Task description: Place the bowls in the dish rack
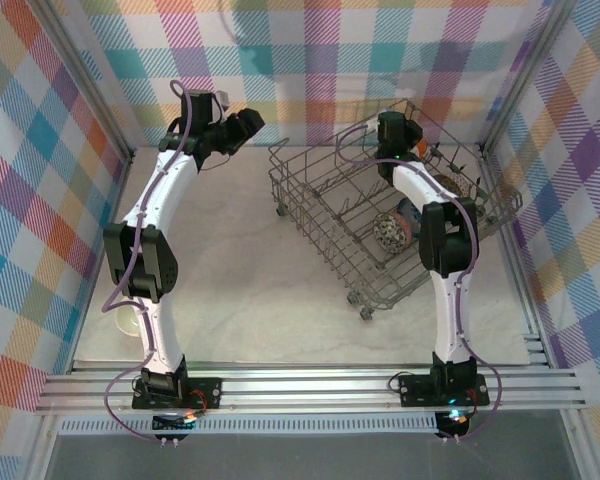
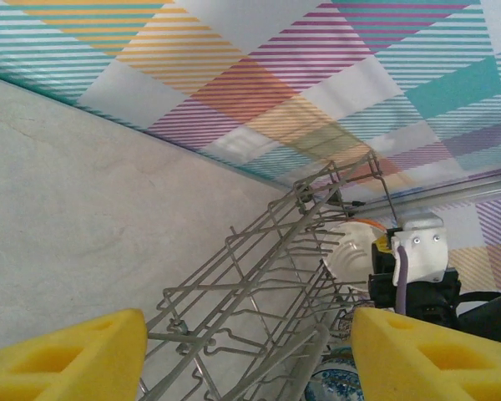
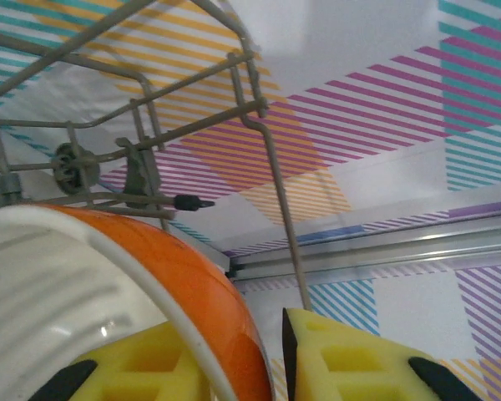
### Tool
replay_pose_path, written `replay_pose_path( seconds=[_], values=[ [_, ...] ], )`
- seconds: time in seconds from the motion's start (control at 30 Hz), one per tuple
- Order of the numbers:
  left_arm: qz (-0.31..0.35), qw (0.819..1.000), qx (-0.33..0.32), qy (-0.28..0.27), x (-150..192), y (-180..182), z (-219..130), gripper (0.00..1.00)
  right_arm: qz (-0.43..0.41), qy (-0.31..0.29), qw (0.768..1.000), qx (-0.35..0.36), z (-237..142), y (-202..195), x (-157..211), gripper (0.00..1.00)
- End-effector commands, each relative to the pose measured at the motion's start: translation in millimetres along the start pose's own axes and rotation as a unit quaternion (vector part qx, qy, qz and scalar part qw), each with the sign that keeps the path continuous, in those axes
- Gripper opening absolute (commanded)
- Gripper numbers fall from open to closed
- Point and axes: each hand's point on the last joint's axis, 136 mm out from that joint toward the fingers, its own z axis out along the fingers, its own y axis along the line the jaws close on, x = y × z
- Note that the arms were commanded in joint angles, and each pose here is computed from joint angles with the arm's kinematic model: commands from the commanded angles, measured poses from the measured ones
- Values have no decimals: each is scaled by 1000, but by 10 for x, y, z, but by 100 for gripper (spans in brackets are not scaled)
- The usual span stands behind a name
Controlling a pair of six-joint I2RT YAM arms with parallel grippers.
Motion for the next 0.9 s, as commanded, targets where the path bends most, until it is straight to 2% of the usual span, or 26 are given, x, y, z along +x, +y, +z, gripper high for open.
replay_pose_path(
  seconds=[0.0, 0.1, 0.3, 0.43, 0.6, 0.7, 0.87],
  values=[
    [0, 1000, 10, -14, -88, -73, -126, 66, 19, -13, 1000, 6, -24, -106, -137, 29],
    [-1, 1000, 6, -12, -75, -59, -124, 66, 24, -10, 1000, 2, -37, -119, -158, 40],
    [-5, 1000, -5, -13, -67, -20, -162, 66, 45, -1, 999, -12, -81, -175, -173, 69],
    [-10, 1000, -24, -16, -56, 0, -234, 67, 67, 5, 997, -43, -164, -212, -176, 83],
    [-18, 997, -67, -14, -16, 82, -403, 68, 96, 15, 991, -93, -265, -174, -114, 91],
    [-13, 995, -94, -12, 30, 132, -530, 68, 110, 12, 985, -131, -329, -120, -97, 100],
    [-4, 990, -142, 0, 190, 262, -763, 69, 130, 4, 978, -161, -485, -158, -99, 99]
  ],
)
